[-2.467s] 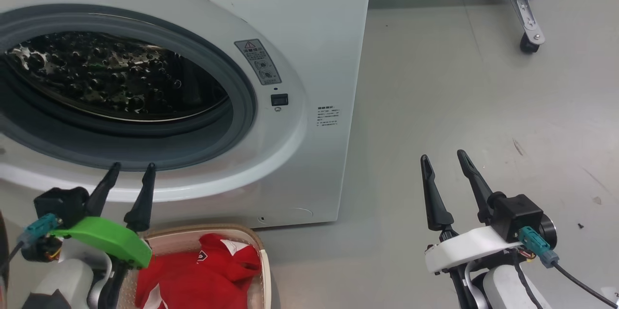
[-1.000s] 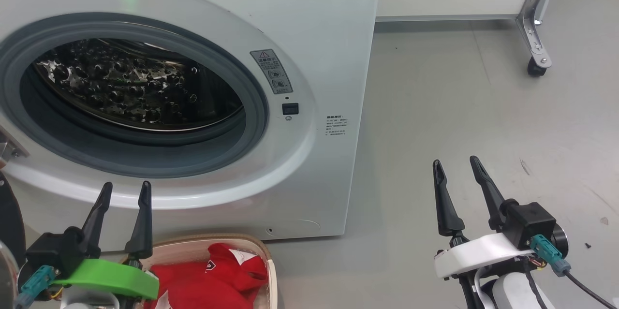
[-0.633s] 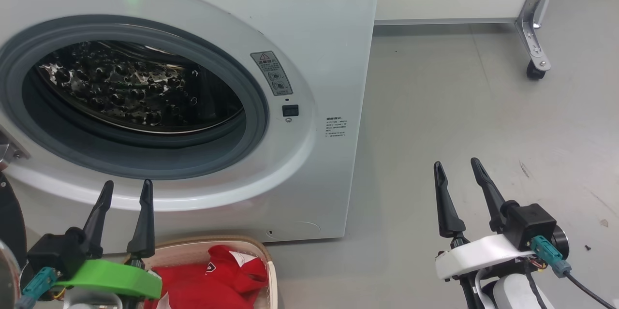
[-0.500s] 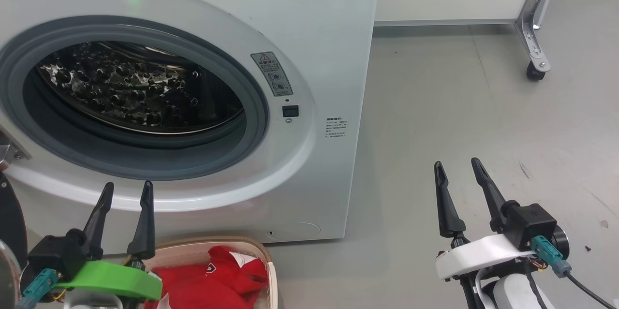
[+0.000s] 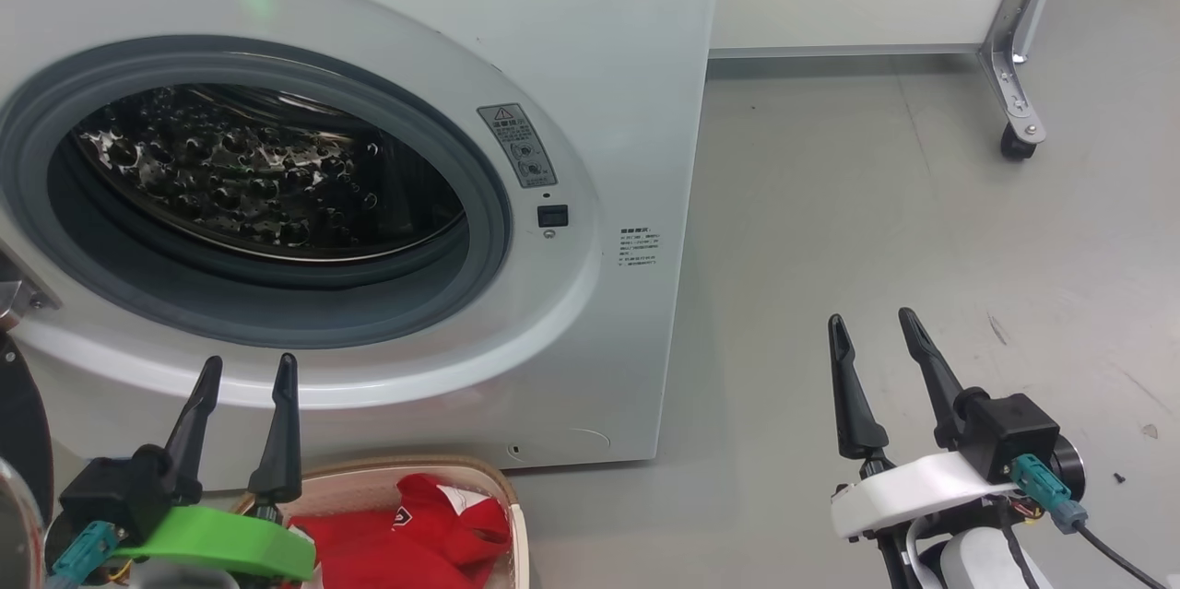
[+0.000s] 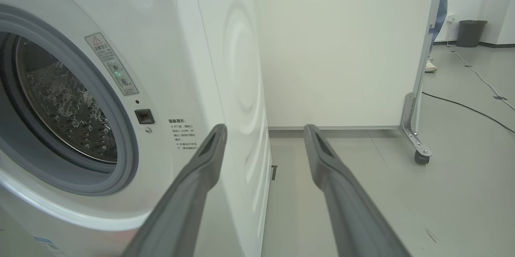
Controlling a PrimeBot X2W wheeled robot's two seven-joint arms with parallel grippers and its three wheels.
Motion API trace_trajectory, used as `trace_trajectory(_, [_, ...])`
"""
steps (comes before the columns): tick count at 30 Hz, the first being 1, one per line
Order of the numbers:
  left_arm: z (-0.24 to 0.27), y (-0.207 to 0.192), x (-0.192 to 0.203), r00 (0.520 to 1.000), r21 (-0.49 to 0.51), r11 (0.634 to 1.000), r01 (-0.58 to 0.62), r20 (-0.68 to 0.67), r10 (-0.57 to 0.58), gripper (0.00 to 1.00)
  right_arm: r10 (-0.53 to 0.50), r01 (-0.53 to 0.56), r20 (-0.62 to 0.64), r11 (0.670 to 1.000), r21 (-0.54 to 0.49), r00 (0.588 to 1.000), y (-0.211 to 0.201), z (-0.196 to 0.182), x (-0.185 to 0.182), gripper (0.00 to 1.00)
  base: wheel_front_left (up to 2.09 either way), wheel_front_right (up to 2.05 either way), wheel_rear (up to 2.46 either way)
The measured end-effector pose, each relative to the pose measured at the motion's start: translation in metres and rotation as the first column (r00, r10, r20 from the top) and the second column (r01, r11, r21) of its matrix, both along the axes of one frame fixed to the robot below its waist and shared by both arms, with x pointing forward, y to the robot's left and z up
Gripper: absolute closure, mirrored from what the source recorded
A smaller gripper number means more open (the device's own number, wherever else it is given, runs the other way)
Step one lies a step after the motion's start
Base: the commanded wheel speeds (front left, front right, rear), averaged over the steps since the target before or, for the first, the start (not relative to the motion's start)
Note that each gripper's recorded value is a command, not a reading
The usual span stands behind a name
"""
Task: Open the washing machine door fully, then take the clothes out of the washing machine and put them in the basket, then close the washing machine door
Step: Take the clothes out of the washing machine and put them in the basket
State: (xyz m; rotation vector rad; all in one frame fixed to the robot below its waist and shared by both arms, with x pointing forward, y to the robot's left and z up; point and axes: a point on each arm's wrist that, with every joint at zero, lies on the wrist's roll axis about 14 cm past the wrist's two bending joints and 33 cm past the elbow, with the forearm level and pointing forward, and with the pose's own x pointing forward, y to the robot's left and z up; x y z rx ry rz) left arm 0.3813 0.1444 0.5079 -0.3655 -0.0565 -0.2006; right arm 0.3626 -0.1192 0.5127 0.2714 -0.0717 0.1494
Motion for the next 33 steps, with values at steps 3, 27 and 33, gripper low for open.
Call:
trace_trajectory(3, [0.0009,-0.0014,-0.0001,1.0,0.005,1.0,0.003,0.004,-0.003,0.0,0.002,-0.002,-0.001,1.0,-0.003,1.0,0.0001,-0.0006,-0.0005,0.0,0.0,0.0,0.0])
trace_trajectory(27, [-0.0022,-0.0053,-0.0041,1.0,0.003,1.0,0.004,-0.004,-0.004,0.0,0.003,-0.003,-0.006,1.0,-0.007,1.0,-0.0018,-0.003,-0.0029,0.0,-0.08,0.08,0.0])
trace_trajectory(33, [-0.0042,-0.0035,-0.0034,1.0,0.004,1.0,-0.002,-0.01,0.002,0.0,0.005,-0.005,-0.012,1.0,-0.009,1.0,-0.0015,-0.005,-0.002,0.0,-0.53,0.53,0.0])
